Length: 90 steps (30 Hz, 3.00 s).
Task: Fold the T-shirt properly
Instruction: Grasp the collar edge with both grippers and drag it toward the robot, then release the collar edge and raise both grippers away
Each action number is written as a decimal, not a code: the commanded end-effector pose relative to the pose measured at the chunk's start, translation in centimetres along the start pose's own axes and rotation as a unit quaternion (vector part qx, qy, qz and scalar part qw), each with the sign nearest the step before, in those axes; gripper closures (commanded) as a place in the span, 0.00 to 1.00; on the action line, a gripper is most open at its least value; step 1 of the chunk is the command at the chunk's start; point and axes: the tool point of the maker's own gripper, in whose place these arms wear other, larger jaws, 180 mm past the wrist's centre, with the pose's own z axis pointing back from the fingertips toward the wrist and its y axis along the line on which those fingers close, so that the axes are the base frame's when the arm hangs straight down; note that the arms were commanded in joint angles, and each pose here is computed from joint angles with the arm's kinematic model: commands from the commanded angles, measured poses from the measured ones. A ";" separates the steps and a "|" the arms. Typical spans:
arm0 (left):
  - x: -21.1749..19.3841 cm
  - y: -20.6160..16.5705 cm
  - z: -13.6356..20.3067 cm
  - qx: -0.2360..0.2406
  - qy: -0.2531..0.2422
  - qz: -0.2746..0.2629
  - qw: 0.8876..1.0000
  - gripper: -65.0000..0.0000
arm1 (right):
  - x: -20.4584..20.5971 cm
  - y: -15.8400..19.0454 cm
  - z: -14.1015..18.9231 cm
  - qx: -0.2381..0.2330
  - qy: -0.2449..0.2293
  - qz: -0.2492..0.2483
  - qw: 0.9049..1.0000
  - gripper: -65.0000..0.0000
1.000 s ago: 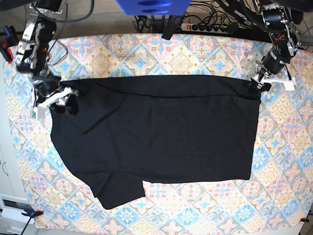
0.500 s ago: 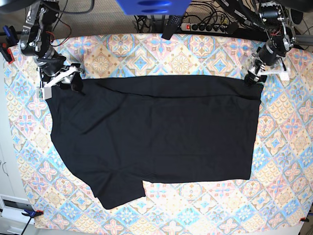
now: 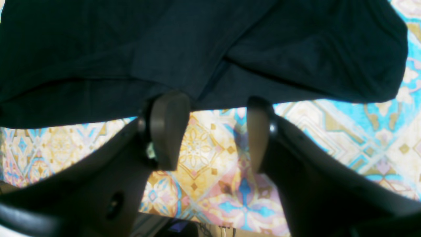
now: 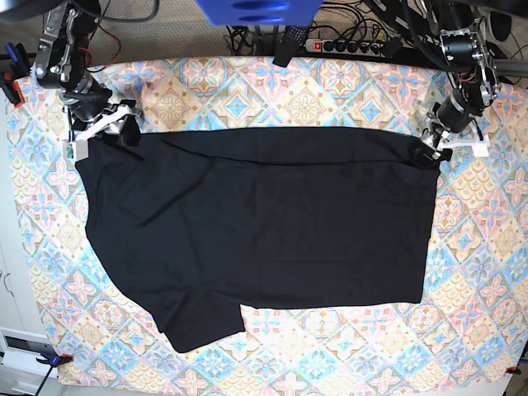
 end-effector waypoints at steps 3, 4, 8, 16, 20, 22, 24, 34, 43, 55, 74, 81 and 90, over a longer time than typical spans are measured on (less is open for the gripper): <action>-0.9 -0.4 -0.4 0.003 0.024 -0.004 1.000 0.60 | 1.0 0.0 0.3 0.003 -0.016 0.007 1.000 0.53; -0.9 -0.5 -0.5 0.001 0.024 -0.004 1.000 0.71 | 0.7 -0.2 0.2 0.003 -0.014 0.002 1.000 0.53; -0.8 -0.5 -0.4 0.001 0.023 -0.004 1.000 1.00 | -0.7 -1.2 -0.6 -0.005 0.005 -0.018 1.000 0.53; -1.0 -0.1 -0.3 0.005 0.023 -0.002 1.000 1.00 | -3.7 -6.6 -0.8 -0.058 0.031 -0.089 0.994 0.53; -1.1 0.2 -0.1 0.007 0.025 -0.001 1.000 1.00 | -3.7 -8.3 -1.3 -0.072 0.028 -0.120 0.990 0.53; -1.2 0.3 -0.1 0.009 0.026 -0.001 1.000 1.00 | -3.5 -8.9 -1.7 -0.076 0.024 -0.132 0.988 0.52; -1.3 0.4 -0.1 0.009 0.026 -0.001 1.000 1.00 | -3.1 -9.2 -2.1 -0.076 0.019 -0.141 0.987 0.52; -1.5 1.5 0.6 0.021 0.028 -0.002 0.999 1.00 | -2.7 -9.5 -5.1 -0.064 0.023 -0.185 0.980 0.52; -1.8 1.9 0.8 0.026 0.030 0.000 0.999 1.00 | -1.2 -9.1 -7.4 -0.049 0.018 -0.211 0.976 0.53; -0.9 2.7 1.5 0.035 0.022 -0.002 0.999 1.00 | -3.4 -11.2 -6.1 -0.074 0.029 -0.237 0.968 0.95; -0.6 5.1 6.8 0.073 0.023 -0.069 0.995 1.00 | -10.0 -13.7 2.7 -0.146 0.073 -0.194 0.967 0.97; -1.6 6.4 7.9 0.089 0.034 -0.069 0.993 1.00 | -10.7 -13.3 3.8 -0.146 0.096 -0.182 0.968 0.97; -2.4 7.4 8.6 0.100 0.043 -0.066 0.992 0.99 | -10.6 -13.2 3.8 -0.146 0.097 -0.181 0.968 0.92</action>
